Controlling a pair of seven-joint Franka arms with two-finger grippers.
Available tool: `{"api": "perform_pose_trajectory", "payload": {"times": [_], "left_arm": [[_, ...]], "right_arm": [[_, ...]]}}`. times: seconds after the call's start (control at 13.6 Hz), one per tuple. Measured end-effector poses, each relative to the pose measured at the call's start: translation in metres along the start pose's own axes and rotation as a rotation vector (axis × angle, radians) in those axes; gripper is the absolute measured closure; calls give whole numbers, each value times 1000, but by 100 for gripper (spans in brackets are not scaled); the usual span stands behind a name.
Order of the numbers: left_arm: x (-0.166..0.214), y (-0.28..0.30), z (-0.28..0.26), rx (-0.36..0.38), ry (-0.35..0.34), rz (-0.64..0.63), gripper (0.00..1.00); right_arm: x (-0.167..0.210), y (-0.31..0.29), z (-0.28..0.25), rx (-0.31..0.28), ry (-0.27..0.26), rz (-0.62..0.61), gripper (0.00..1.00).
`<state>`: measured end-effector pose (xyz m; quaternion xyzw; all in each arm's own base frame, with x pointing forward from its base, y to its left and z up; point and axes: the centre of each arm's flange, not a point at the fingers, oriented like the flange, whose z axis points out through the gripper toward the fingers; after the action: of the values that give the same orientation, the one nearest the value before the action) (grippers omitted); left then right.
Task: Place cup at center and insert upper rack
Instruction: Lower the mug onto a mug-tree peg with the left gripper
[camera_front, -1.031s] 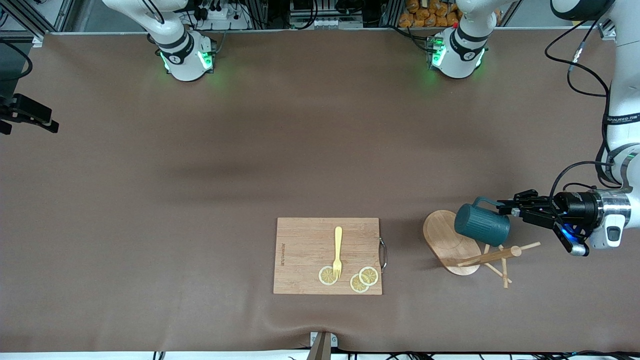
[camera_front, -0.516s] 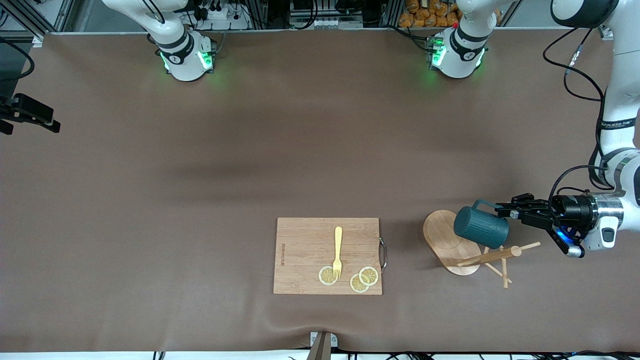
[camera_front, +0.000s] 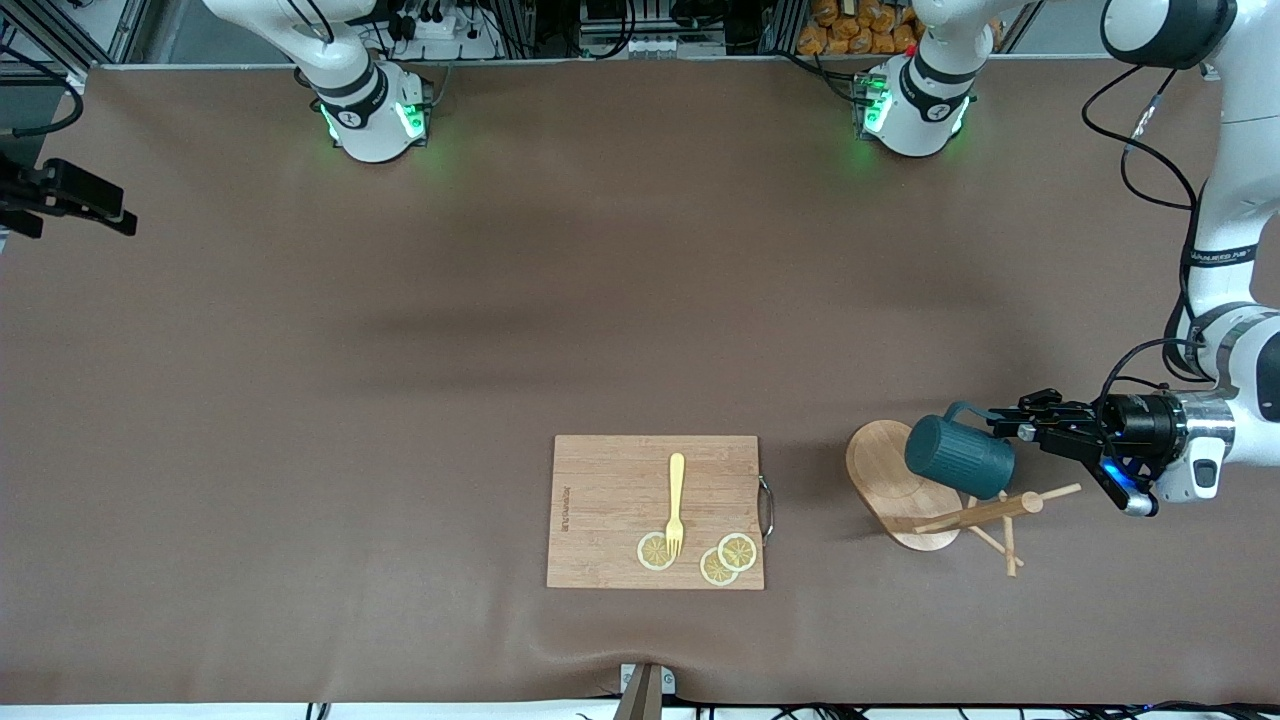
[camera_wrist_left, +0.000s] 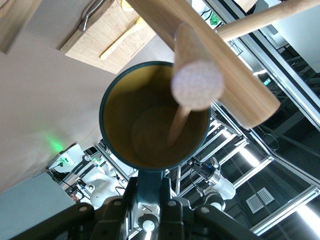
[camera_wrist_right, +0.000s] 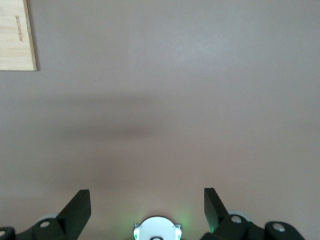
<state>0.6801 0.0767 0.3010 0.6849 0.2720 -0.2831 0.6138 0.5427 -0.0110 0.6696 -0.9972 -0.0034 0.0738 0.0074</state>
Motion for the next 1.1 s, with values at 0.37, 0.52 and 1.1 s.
{"api": "perform_pose_trajectory", "payload": {"times": [0.37, 0.52, 1.1], "left_arm": [[4, -6, -7, -41, -25, -10, 79], [7, -10, -10, -66, -37, -16, 79], [19, -22, -8, -111, -67, -35, 79]], "right_arm": [[0, -1, 0, -2, -4, 19, 0], [0, -1, 0, -2, -4, 22, 0], [-1, 6, 1, -5, -9, 39, 0]]}}
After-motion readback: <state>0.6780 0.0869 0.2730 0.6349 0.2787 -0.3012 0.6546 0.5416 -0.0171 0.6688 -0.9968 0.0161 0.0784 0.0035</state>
